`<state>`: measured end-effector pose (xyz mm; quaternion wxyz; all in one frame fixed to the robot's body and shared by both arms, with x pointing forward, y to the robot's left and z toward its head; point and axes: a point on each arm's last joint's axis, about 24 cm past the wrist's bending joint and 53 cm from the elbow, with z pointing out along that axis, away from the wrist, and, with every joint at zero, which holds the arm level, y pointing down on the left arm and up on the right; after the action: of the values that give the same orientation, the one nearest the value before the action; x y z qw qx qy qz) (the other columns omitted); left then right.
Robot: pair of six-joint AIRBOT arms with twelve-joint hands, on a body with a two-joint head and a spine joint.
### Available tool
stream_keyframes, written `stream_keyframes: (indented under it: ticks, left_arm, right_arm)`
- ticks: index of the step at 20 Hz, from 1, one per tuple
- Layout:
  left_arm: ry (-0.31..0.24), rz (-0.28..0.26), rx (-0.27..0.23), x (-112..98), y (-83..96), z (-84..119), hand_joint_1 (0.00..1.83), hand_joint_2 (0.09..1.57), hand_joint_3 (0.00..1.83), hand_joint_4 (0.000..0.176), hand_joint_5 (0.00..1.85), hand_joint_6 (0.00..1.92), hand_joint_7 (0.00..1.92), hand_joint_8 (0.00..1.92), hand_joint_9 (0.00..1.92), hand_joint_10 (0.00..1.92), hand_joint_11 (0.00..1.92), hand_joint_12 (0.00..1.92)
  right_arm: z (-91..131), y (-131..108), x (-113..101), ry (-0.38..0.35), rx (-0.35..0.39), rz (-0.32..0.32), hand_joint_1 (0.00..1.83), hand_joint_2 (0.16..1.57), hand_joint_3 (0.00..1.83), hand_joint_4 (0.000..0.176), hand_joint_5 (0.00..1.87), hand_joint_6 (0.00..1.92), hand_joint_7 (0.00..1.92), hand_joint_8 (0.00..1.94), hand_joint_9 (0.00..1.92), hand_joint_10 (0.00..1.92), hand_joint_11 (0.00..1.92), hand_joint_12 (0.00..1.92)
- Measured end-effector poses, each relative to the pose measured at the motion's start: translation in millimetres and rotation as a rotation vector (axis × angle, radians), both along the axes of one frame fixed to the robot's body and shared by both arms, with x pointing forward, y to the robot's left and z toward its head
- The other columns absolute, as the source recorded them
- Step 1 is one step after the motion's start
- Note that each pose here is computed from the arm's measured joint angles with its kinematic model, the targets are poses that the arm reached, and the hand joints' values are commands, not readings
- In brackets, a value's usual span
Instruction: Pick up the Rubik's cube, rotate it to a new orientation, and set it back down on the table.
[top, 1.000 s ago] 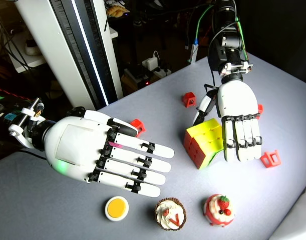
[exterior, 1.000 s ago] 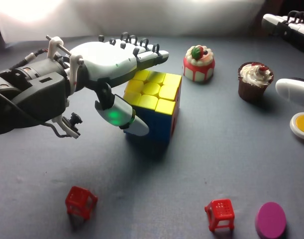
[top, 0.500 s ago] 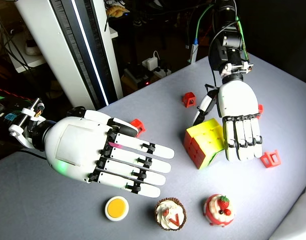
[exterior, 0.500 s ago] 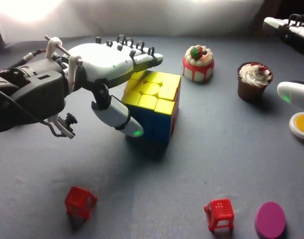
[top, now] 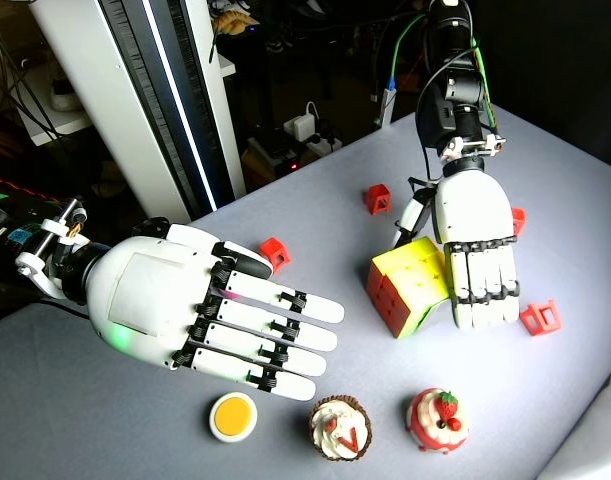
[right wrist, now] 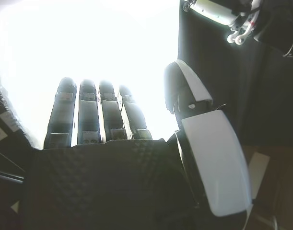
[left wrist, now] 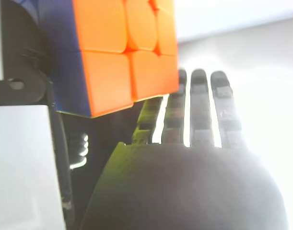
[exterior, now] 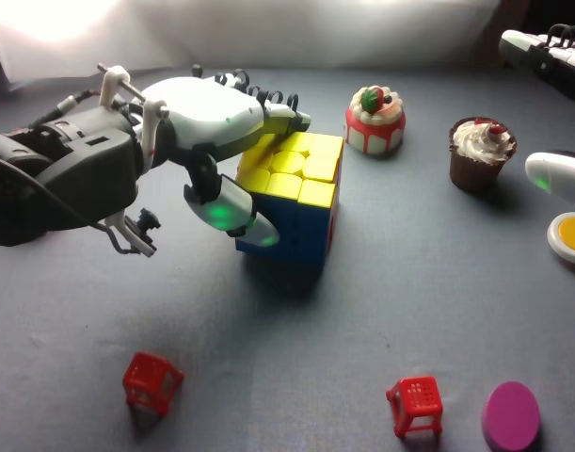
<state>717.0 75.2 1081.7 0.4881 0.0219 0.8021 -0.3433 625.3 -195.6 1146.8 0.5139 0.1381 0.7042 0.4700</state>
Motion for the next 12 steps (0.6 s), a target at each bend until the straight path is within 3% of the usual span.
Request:
stream_keyframes:
  ticks: [1,2,3,4,5,6,9,12]
  left_arm:
    - [-0.001,0.0,0.0,1,-0.5,0,0.9,1.08,0.01,0.0,0.88,0.24,0.78,1.2,0.77,1.54,0.78,1.89]
    - [0.006,0.007,-0.009,2,0.0,0,0.99,1.13,0.03,0.013,0.88,1.0,0.74,1.61,0.76,1.84,0.87,1.92]
    - [0.005,0.006,-0.009,2,-0.1,0,0.89,1.13,0.02,0.0,0.81,1.61,0.8,1.86,0.9,1.91,1.04,1.92]
    - [0.004,0.006,-0.008,2,0.0,0,1.0,1.11,0.01,0.0,0.88,1.86,0.97,1.91,1.07,1.92,1.21,1.92]
    - [0.001,0.001,-0.005,1,-1.1,0,1.05,1.09,0.0,0.0,0.99,1.91,1.08,1.92,1.17,1.92,1.32,1.92]
    - [0.002,-0.003,-0.006,-1,-2.4,1,1.08,1.1,0.0,0.0,0.94,1.92,1.11,1.92,1.24,1.92,1.37,1.92]
    - [-0.012,-0.013,0.012,-4,1.3,4,1.12,1.1,0.0,0.0,0.75,1.92,0.94,1.92,1.09,1.92,1.26,1.92]
    - [-0.037,-0.034,0.028,-8,-0.2,10,1.28,1.12,0.01,0.0,0.73,1.92,0.96,1.92,1.08,1.92,1.22,1.92]
  right_arm:
    - [0,0,0,0.0,0.0,0.0,0.55,1.39,0.0,0.0,0.0,0.0,0.0,0.0,0.0,0.0,0.0,0.0]
    - [0,0,0,0.0,0.0,0.0,0.57,1.39,0.0,0.0,0.0,0.0,0.0,0.0,0.0,0.0,0.0,0.0]
    - [0,0,0,0.0,-0.001,0.0,0.57,1.39,0.0,0.0,0.0,0.0,0.0,0.0,0.0,0.0,0.0,0.0]
    - [0,0,0,0.0,0.0,-0.001,0.57,1.38,0.0,0.0,0.0,0.0,0.0,0.0,0.0,0.0,0.0,0.0]
    - [0,0,0,0.001,0.0,-0.001,0.57,1.39,0.0,0.0,0.0,0.0,0.0,0.0,0.0,0.0,0.0,0.0]
    - [0,0,0,0.0,-0.001,0.0,0.58,1.39,0.0,0.0,0.0,0.0,0.0,0.0,0.0,0.0,0.0,0.0]
    - [0,0,0,0.0,0.0,-0.001,0.58,1.39,0.0,0.0,0.0,0.0,0.0,0.0,0.0,0.0,0.0,0.0]
    - [1,2,-2,-0.008,-0.005,0.012,0.58,1.4,0.01,0.0,0.0,0.0,0.0,0.0,0.0,0.0,0.0,0.0]
